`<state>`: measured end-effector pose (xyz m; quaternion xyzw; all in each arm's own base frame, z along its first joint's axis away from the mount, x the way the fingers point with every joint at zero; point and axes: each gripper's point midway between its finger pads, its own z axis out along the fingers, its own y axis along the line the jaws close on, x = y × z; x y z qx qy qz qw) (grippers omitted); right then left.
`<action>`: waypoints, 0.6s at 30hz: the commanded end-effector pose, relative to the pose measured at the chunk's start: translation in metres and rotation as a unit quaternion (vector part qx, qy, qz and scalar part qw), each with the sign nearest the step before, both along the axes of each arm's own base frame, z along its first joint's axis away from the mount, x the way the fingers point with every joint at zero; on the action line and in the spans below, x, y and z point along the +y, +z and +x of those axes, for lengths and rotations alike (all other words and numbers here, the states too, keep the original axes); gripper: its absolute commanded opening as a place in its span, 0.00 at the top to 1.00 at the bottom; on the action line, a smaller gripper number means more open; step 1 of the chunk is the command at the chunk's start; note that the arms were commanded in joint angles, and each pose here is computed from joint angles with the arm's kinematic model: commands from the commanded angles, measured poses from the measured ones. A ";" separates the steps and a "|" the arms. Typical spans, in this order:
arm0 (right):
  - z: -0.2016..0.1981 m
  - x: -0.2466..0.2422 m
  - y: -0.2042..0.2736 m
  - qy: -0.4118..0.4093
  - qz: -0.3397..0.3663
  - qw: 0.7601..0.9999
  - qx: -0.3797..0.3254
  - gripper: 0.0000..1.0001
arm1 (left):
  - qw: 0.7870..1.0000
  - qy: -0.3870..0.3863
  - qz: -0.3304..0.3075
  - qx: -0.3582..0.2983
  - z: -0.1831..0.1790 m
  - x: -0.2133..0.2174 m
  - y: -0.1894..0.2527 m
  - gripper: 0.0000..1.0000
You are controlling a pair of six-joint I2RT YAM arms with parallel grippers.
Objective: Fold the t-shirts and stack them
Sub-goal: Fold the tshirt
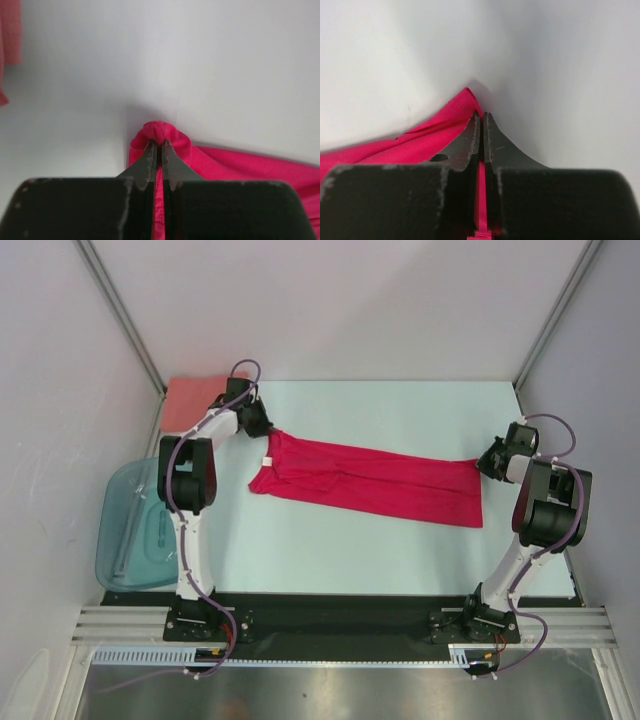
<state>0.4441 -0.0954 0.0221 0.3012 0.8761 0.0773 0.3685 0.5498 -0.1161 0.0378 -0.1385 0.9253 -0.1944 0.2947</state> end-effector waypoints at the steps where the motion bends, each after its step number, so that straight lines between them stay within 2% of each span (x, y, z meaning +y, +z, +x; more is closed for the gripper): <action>1: -0.006 -0.008 -0.004 -0.018 -0.008 1.000 0.012 1.00 | 0.997 0.016 -0.025 -0.069 0.039 -0.002 0.031 1.00; 5: -0.012 0.003 -0.010 -0.009 -0.004 0.999 0.035 0.99 | 0.995 0.012 -0.043 -0.091 0.063 -0.017 0.034 1.00; 11: -0.008 -0.009 -0.010 -0.014 -0.022 0.999 0.045 0.95 | 0.993 0.029 -0.053 -0.104 0.088 -0.021 0.034 0.99; 14: 0.001 -0.011 -0.009 -0.013 -0.021 0.999 0.044 0.93 | 0.993 0.035 -0.046 -0.102 0.093 -0.019 0.033 0.90; 15: 0.003 -0.011 -0.010 -0.013 -0.021 0.999 0.045 0.90 | 0.993 0.037 -0.046 -0.103 0.094 -0.019 0.035 0.82; 16: 0.005 -0.013 -0.010 -0.015 -0.023 0.998 0.052 0.80 | 0.993 0.040 -0.042 -0.102 0.094 -0.016 0.037 0.79; 18: 0.006 -0.018 -0.006 -0.021 -0.032 0.998 0.058 0.68 | 0.993 0.037 -0.036 -0.111 0.090 -0.015 0.049 0.65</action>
